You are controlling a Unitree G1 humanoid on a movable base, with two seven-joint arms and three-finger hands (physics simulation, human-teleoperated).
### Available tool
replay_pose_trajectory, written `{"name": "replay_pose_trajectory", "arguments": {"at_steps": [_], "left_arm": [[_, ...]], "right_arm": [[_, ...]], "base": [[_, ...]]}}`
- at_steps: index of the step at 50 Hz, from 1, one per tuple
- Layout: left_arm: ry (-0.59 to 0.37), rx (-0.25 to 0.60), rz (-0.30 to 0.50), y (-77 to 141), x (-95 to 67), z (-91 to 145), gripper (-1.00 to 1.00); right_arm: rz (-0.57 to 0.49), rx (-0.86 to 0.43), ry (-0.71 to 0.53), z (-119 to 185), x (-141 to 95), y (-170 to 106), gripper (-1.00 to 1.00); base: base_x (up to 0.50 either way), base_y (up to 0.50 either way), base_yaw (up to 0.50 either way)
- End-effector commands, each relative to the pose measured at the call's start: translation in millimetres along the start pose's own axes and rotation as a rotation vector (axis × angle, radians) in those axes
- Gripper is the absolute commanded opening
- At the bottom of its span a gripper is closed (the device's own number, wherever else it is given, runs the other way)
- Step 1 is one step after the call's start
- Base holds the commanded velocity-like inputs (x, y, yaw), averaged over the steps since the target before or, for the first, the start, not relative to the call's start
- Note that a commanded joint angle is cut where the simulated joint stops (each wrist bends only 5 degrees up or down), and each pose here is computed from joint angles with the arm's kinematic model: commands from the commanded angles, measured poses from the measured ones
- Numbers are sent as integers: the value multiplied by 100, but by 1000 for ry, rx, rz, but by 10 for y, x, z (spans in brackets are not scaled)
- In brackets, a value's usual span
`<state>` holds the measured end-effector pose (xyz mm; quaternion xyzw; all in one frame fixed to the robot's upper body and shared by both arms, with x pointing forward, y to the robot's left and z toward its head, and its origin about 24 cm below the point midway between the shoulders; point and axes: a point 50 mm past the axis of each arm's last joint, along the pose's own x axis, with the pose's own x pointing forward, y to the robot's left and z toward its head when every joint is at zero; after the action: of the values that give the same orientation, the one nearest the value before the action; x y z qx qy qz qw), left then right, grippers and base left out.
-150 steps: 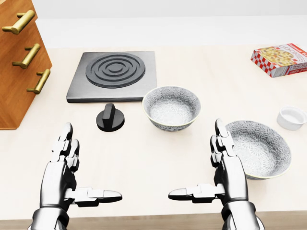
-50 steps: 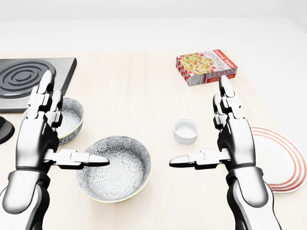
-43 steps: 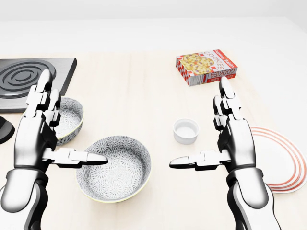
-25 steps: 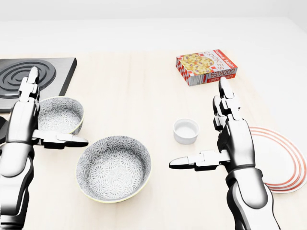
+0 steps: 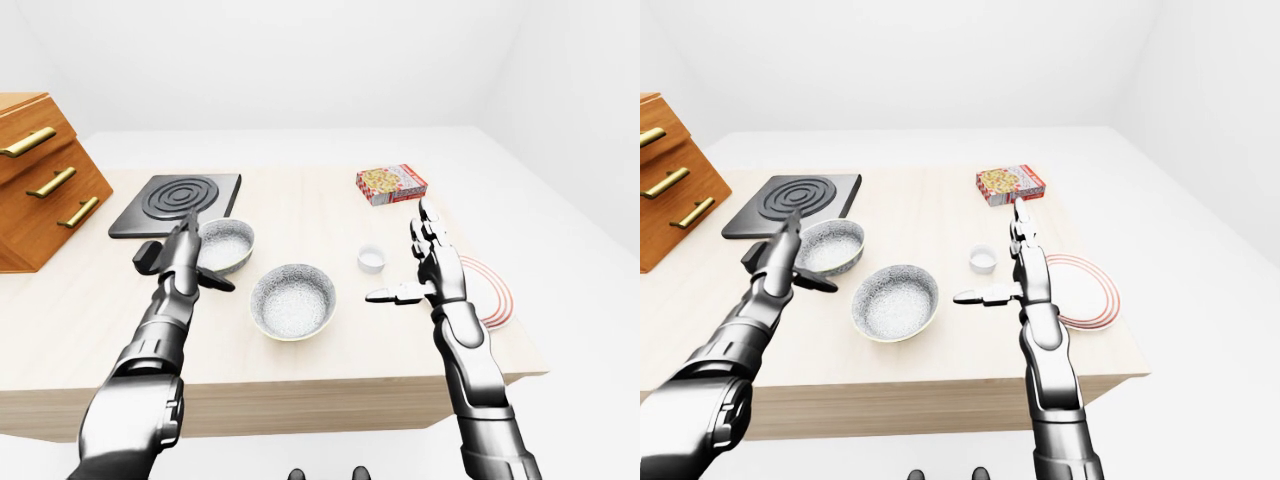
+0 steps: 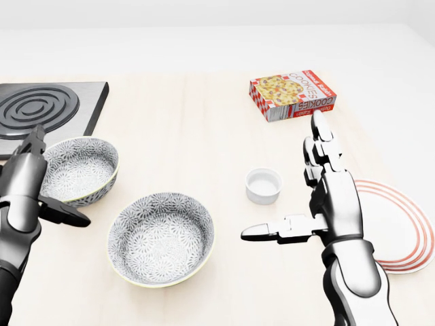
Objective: Pick the akita bowl from table center and place it on the plate.
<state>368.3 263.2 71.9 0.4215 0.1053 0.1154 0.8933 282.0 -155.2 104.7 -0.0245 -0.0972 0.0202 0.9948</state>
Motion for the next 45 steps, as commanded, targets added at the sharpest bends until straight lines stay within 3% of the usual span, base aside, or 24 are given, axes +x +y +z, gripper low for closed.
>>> {"name": "replay_pose_trajectory", "arguments": {"at_steps": [1,7,16,45], "left_arm": [[-1,258,22,8,33,-7,100],[-31,326,32,11,51,63,100],[-47,363,17,-60,39,87,100],[-19,348,-160,-140,48,107,100]], "right_arm": [[-1,-4,7,-16,-4,-10,100],[0,-5,10,-23,-2,-10,100],[2,-6,11,-24,13,-7,100],[6,-3,38,-87,41,25,100]], "base": [[0,0,0],[0,0,0],[0,0,0],[0,0,0]]}}
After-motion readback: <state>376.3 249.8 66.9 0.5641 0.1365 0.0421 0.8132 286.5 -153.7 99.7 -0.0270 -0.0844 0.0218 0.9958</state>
